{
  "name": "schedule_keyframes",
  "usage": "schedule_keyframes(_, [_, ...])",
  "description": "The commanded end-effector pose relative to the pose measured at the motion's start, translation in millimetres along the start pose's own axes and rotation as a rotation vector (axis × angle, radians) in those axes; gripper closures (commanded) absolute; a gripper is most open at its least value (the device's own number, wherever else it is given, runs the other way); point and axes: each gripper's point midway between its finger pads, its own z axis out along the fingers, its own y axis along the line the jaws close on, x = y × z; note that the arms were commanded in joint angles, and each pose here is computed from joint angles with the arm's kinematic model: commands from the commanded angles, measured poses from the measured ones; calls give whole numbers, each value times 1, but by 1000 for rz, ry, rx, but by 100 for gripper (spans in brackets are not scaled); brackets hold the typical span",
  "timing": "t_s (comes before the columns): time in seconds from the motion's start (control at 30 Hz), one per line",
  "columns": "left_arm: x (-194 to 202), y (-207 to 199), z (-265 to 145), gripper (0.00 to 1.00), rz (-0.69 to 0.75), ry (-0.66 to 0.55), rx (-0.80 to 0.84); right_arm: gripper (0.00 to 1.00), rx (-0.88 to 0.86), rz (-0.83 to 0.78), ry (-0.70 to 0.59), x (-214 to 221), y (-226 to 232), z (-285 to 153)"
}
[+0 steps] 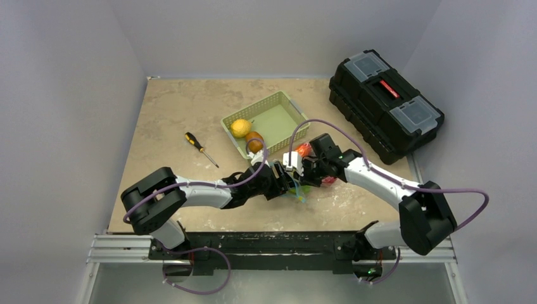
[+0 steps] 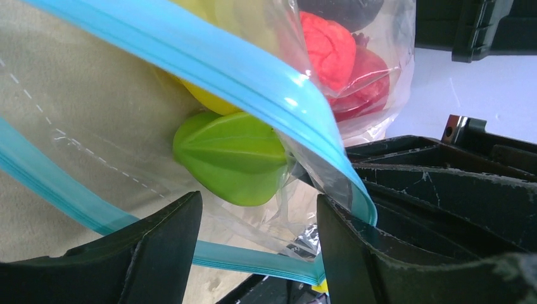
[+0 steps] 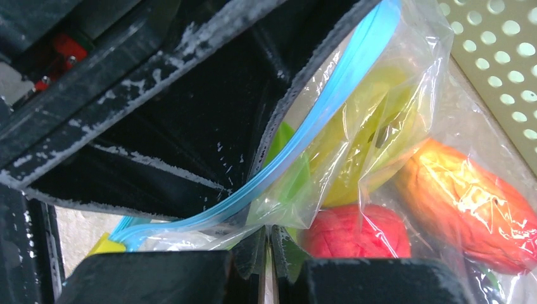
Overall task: Open the zip-top bag and remove the fake food
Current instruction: Pick up the fake fruit from the zipper food storage bag.
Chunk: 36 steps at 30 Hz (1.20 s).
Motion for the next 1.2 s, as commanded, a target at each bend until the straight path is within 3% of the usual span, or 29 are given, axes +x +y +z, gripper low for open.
schedule_keyframes(0.0, [-4, -10, -2, 35, -105, -25, 9, 100, -60, 87, -41, -15, 10, 3])
schedule_keyframes(0.13, [-5, 0, -3, 37, -158, -44, -54, 100, -86, 111, -60, -24, 11, -3])
schedule_keyframes(0.37, [-11, 18, -9, 40, -236, -106, -157, 80, -3, 86, -70, -17, -6, -31])
schedule_keyframes(0.6, [-18, 5, -8, 40, -240, -130, -135, 74, -33, 1, -2, 10, 11, -33])
schedule_keyframes(0.8, [-14, 3, -4, 40, -273, -112, -160, 74, -22, -76, 89, 32, 9, -26])
schedule_keyframes(1.17, [0, -2, 4, 40, -304, -83, -216, 88, -113, -119, 112, 30, 30, -1])
